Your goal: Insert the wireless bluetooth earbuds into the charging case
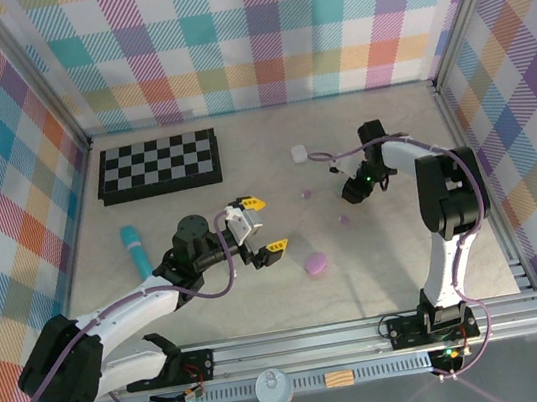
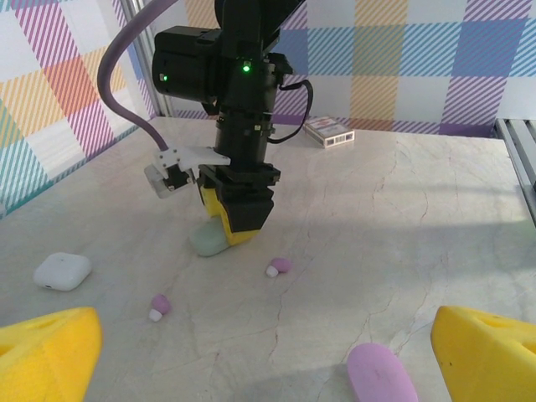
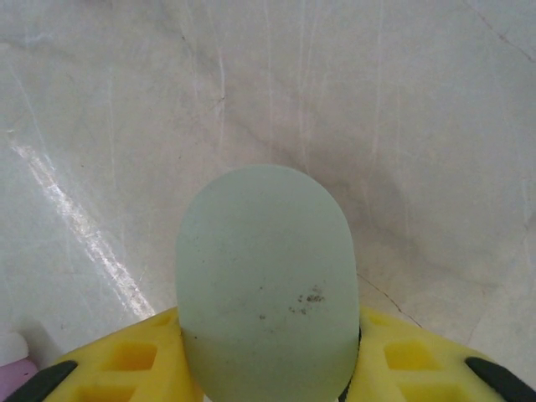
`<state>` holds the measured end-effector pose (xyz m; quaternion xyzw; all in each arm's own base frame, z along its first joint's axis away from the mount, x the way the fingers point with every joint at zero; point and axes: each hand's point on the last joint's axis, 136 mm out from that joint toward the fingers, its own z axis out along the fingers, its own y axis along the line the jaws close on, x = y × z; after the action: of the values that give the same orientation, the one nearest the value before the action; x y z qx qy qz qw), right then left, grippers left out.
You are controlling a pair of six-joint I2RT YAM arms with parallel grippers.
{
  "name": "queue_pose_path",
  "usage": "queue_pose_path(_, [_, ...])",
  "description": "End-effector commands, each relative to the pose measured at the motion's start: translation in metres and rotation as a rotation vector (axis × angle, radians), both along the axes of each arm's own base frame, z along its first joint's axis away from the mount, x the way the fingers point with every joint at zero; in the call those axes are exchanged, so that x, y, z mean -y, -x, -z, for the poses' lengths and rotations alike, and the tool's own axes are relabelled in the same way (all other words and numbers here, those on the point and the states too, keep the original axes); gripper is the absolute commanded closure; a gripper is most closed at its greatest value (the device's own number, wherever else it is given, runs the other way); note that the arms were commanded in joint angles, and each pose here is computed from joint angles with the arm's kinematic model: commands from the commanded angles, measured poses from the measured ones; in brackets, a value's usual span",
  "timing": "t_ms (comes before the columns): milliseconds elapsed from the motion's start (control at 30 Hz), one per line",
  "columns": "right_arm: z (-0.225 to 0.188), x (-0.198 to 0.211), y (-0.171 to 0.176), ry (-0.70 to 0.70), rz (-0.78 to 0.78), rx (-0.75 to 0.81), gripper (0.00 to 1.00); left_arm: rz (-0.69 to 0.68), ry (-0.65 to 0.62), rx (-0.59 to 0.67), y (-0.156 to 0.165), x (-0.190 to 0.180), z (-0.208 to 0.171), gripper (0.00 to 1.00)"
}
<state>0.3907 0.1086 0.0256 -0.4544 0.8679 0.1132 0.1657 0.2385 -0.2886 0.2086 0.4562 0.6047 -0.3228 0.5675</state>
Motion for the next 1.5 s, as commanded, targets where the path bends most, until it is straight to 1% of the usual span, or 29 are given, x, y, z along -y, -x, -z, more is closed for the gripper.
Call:
queue_pose_path(0, [-0.027,-0.006,0.009,-0.049,0.005,0.020,0.65,-0.009,0.030,0.052,-0.008,0.003,-0.018,0.00])
queue_pose_path(133, [-0.051,-0.019,0.015,-0.070,0.003,0.069,0.66,-0.029,0.042,0.048,-0.016,0.001,-0.019,0.00])
queue_pose_path(233, [-0.071,-0.035,0.024,-0.093,-0.023,0.103,0.66,-0.032,0.063,0.014,-0.023,0.002,-0.020,0.00])
queue_pose_path(333, [-0.091,-0.052,0.036,-0.135,-0.057,0.143,0.66,-0.021,0.077,-0.020,-0.024,0.006,-0.025,0.00])
queue_pose_path(533, [-0.128,-0.079,0.062,-0.226,-0.137,0.191,0.66,-0.008,0.073,-0.048,-0.020,0.006,-0.030,0.00])
queue_pose_path(867, [-0.170,-0.111,0.119,-0.347,-0.282,0.205,0.67,0.121,0.072,-0.103,-0.003,0.017,-0.037,0.00])
queue_pose_path(1000, [-0.189,-0.121,0.147,-0.422,-0.362,0.191,0.68,0.187,0.082,-0.118,0.006,0.022,-0.042,0.01])
queue_pose_path(1133, [-0.201,-0.128,0.174,-0.452,-0.448,0.173,0.68,0.218,0.097,-0.118,0.010,0.023,-0.045,0.06])
queue_pose_path(1267, [-0.210,-0.134,0.193,-0.461,-0.510,0.160,0.69,0.242,0.129,-0.125,0.012,0.026,-0.051,0.14])
queue_pose_path(1467, [-0.225,-0.145,0.206,-0.498,-0.565,0.180,0.71,0.285,0.136,-0.128,0.019,0.028,-0.055,0.28])
